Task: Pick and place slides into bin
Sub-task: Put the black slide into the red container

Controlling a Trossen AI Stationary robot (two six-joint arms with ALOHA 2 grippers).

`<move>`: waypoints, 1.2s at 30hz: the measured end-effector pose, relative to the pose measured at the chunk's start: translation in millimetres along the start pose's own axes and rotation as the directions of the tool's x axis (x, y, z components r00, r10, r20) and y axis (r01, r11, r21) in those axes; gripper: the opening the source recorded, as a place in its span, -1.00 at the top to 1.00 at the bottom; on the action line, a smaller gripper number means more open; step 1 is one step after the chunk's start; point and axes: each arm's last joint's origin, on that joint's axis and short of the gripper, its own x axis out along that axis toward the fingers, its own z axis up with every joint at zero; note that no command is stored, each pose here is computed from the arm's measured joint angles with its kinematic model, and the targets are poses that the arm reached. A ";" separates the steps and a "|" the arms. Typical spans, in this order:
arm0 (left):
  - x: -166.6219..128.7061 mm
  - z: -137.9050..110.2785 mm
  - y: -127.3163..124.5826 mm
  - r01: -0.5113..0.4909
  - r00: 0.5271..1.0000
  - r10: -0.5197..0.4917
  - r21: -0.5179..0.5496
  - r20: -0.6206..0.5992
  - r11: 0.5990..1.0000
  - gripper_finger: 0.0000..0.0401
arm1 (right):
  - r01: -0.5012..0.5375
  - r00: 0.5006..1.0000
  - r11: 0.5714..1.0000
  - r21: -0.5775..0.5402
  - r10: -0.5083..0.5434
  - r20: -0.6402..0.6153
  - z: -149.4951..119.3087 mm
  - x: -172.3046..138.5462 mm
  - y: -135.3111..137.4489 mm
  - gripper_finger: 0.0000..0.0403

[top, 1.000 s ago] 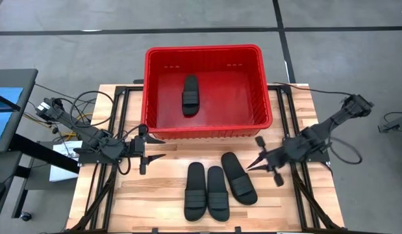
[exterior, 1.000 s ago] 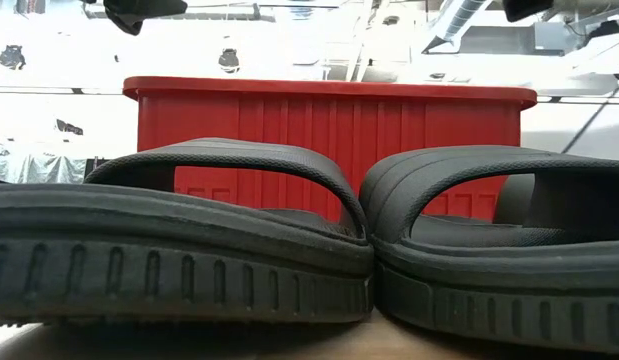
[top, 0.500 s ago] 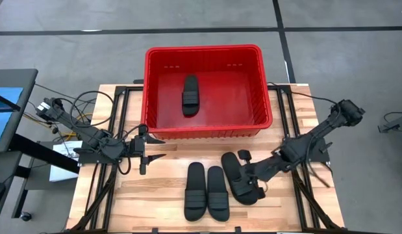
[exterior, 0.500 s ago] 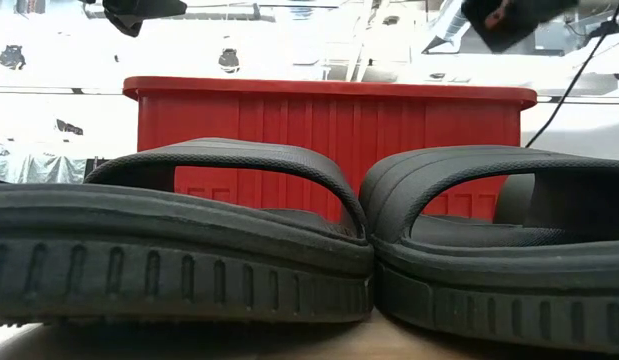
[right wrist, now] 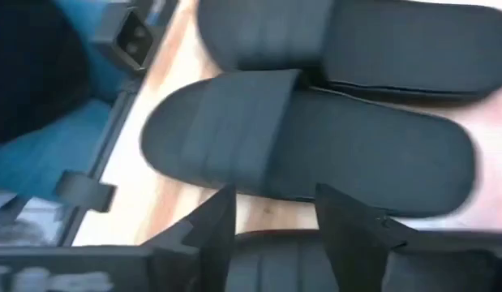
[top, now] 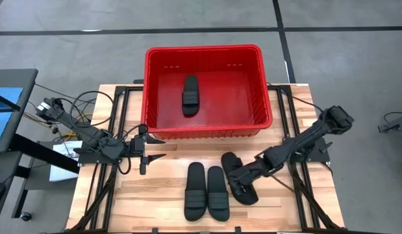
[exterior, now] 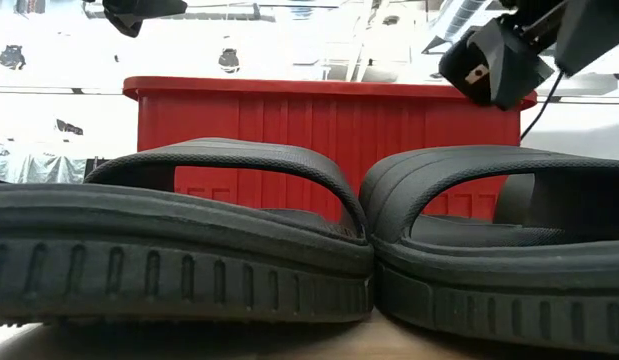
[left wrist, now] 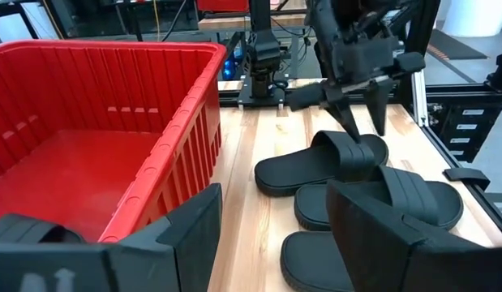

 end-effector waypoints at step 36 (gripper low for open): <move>0.0 -0.5 0.0 0.003 1.000 -0.003 -0.006 -0.006 1.000 -0.06 | -0.198 0.976 0.979 0.043 0.201 -0.084 15.1 44.4 -30.8 0.03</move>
